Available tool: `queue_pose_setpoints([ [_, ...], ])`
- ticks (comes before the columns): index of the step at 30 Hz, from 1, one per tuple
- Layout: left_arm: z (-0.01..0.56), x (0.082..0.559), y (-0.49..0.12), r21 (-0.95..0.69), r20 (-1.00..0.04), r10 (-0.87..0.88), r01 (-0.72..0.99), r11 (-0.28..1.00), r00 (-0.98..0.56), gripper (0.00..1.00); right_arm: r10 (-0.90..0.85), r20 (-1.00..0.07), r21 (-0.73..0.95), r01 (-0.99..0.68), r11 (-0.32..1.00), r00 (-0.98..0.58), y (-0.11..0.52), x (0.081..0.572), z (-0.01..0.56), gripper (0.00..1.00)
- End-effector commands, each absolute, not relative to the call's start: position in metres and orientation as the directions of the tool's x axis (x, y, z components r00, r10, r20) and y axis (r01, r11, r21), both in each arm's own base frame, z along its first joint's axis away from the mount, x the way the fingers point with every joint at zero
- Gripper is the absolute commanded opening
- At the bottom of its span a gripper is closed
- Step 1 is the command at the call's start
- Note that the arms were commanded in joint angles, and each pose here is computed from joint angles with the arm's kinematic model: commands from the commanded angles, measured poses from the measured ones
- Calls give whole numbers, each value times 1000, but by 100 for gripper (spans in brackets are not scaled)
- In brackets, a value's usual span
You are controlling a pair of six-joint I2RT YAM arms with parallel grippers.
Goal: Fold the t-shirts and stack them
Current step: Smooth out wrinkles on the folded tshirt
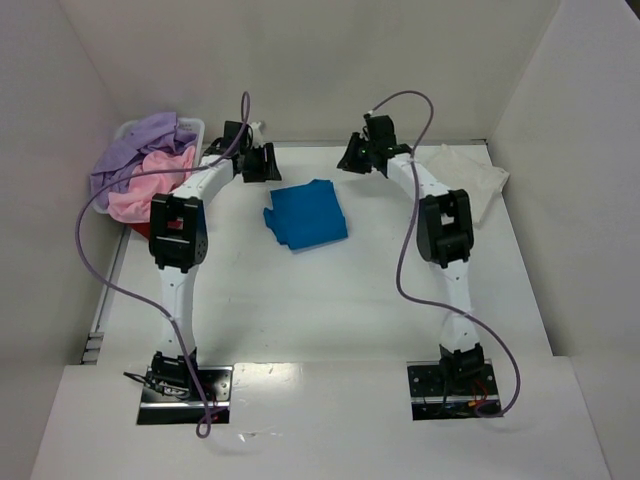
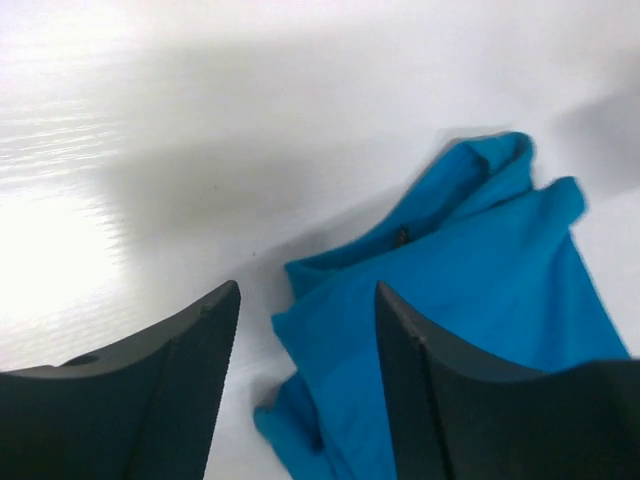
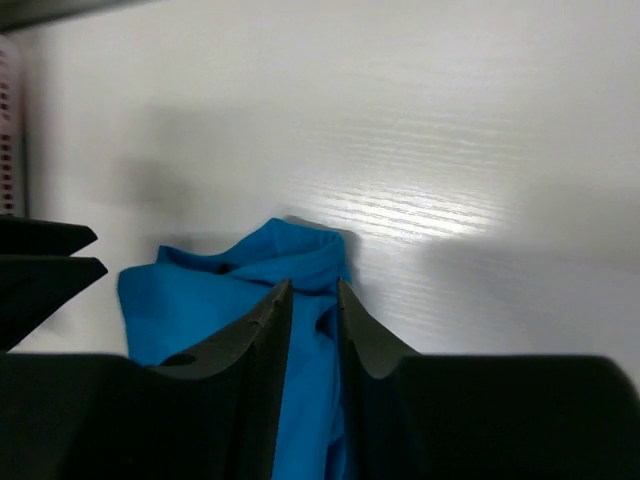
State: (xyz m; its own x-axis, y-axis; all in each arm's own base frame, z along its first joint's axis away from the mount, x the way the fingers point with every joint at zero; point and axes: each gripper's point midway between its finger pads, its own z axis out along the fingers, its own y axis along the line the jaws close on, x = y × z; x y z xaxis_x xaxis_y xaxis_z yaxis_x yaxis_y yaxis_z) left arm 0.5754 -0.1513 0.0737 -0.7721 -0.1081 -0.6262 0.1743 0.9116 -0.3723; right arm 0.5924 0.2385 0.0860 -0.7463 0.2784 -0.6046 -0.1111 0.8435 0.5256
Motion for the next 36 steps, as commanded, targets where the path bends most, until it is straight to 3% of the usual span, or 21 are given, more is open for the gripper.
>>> queue_pose_setpoints([
  [1,181,571,-156,-353,-761,-86,300,886,-643,65,305,-738,512,-204,835,-601,222,580,205,31],
  [4,197,540,-181,-355,-766,-37,373,857,-642,68,324,-735,537,-220,814,-596,218,550,222,33],
  [5,198,531,-187,-362,-762,-29,388,848,-647,68,328,-727,550,-224,805,-604,218,540,223,29],
  [7,202,510,-199,-400,-754,-16,440,804,-656,68,349,-696,577,-200,792,-627,213,512,216,12],
  [10,205,482,-229,-449,-741,5,501,740,-671,60,358,-640,620,-181,764,-680,214,480,191,0],
  [16,147,440,-251,-522,-622,11,425,740,-783,34,291,-564,641,-188,745,-772,239,435,143,0],
  [20,111,413,-245,-545,-555,-15,350,762,-832,23,254,-526,647,-188,739,-812,257,423,117,0],
  [29,50,391,-234,-551,-416,-34,222,805,-909,17,184,-431,589,-120,799,-884,262,412,44,0],
  [36,31,379,-220,-503,-370,-37,167,848,-928,16,205,-461,495,-58,867,-863,235,413,35,0],
])
